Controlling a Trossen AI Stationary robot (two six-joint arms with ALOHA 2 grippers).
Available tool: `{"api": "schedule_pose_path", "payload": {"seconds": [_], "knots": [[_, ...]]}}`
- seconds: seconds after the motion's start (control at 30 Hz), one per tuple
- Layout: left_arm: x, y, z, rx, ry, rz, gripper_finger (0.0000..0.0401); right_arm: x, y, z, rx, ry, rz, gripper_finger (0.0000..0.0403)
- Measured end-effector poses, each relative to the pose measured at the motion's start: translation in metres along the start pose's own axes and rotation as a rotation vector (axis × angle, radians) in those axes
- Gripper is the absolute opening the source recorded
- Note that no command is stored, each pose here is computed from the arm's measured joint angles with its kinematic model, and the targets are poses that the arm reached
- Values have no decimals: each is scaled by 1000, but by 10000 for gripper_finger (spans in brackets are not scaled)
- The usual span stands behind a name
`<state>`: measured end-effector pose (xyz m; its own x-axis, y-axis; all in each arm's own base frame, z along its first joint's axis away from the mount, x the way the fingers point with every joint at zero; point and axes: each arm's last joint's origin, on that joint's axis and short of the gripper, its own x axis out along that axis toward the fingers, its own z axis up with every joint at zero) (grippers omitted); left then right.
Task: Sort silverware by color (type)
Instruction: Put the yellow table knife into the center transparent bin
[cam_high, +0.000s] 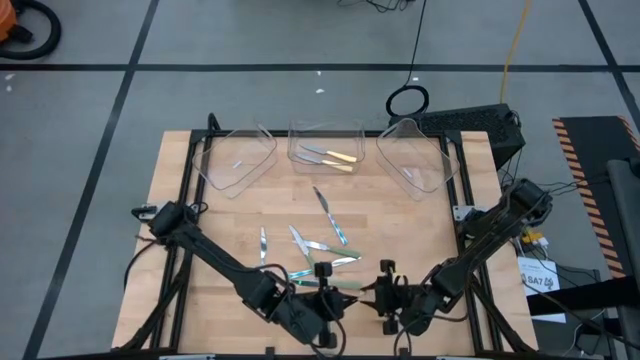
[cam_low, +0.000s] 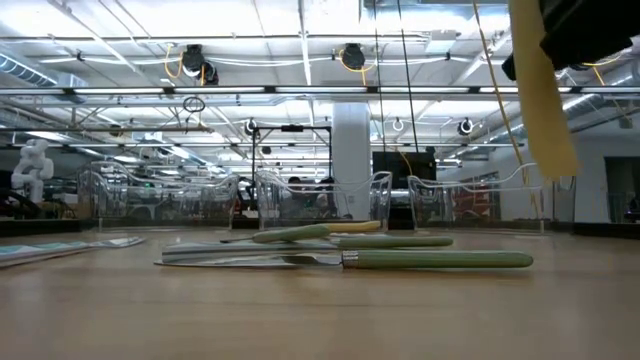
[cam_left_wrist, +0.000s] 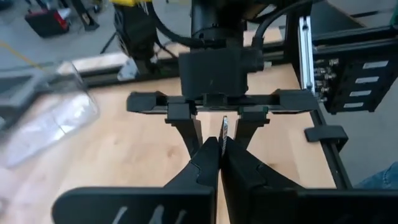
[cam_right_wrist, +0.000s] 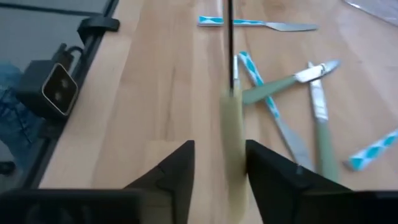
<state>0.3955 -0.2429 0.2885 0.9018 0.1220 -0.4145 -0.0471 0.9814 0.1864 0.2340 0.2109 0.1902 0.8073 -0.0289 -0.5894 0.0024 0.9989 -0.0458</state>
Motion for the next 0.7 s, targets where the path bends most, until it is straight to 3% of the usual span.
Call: {"api": "schedule_pose_path", "payload": {"seconds": [0.33, 0.57, 0.7], "knots": [[-37, 16, 26, 137, -54, -2, 8, -20, -12, 7, -64, -20, -73, 175], [-38, 20, 28, 175, -56, 7, 8, -19, -15, 8, -148, -64, -188, 169], [-37, 22, 29, 168, -62, 12, 8, -18, -16, 8, -177, -63, -197, 155]]}}
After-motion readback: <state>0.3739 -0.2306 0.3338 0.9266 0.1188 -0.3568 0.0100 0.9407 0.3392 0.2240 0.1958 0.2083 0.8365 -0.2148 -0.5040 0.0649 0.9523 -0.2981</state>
